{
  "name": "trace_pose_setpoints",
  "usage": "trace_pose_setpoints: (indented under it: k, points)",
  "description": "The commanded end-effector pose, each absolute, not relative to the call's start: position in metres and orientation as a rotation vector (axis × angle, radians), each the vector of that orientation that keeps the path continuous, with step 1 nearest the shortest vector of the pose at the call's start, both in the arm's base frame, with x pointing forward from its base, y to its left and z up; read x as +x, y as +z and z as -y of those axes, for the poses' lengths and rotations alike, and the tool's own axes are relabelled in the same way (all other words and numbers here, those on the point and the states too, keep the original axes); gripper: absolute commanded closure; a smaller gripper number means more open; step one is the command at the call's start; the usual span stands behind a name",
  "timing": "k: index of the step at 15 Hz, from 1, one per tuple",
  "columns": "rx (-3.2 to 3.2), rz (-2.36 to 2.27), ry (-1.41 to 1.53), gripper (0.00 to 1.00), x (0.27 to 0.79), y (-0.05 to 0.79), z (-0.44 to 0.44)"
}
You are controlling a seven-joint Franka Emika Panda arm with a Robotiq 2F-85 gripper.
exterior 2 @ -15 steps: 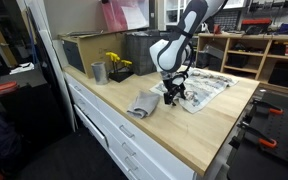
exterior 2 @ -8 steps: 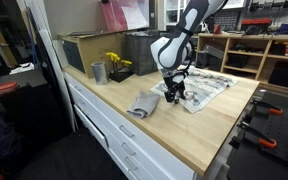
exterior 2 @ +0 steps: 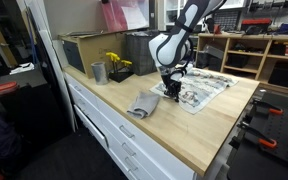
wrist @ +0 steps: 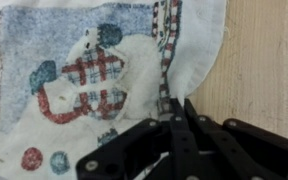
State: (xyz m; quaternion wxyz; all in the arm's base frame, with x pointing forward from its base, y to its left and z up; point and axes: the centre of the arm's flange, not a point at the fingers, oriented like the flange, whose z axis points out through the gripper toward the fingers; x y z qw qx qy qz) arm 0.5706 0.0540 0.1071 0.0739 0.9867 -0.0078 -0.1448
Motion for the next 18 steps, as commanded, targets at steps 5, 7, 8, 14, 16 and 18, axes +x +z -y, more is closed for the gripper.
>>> trace_pose_setpoints:
  k: [5,7,8,14,16,18]
  points:
    - [3.094,0.043,-0.341,0.99,0.569,0.156,-0.042]
    - [3.160,0.038,-0.331,0.99,0.574,0.168,-0.033]
    - [3.200,0.026,-0.323,0.99,0.576,0.174,-0.028]
    - [3.372,0.099,-0.319,0.99,0.582,0.180,0.037]
    - [3.418,0.135,-0.316,0.99,0.577,0.178,0.062]
    - [3.445,0.176,-0.328,0.99,0.568,0.177,0.086]
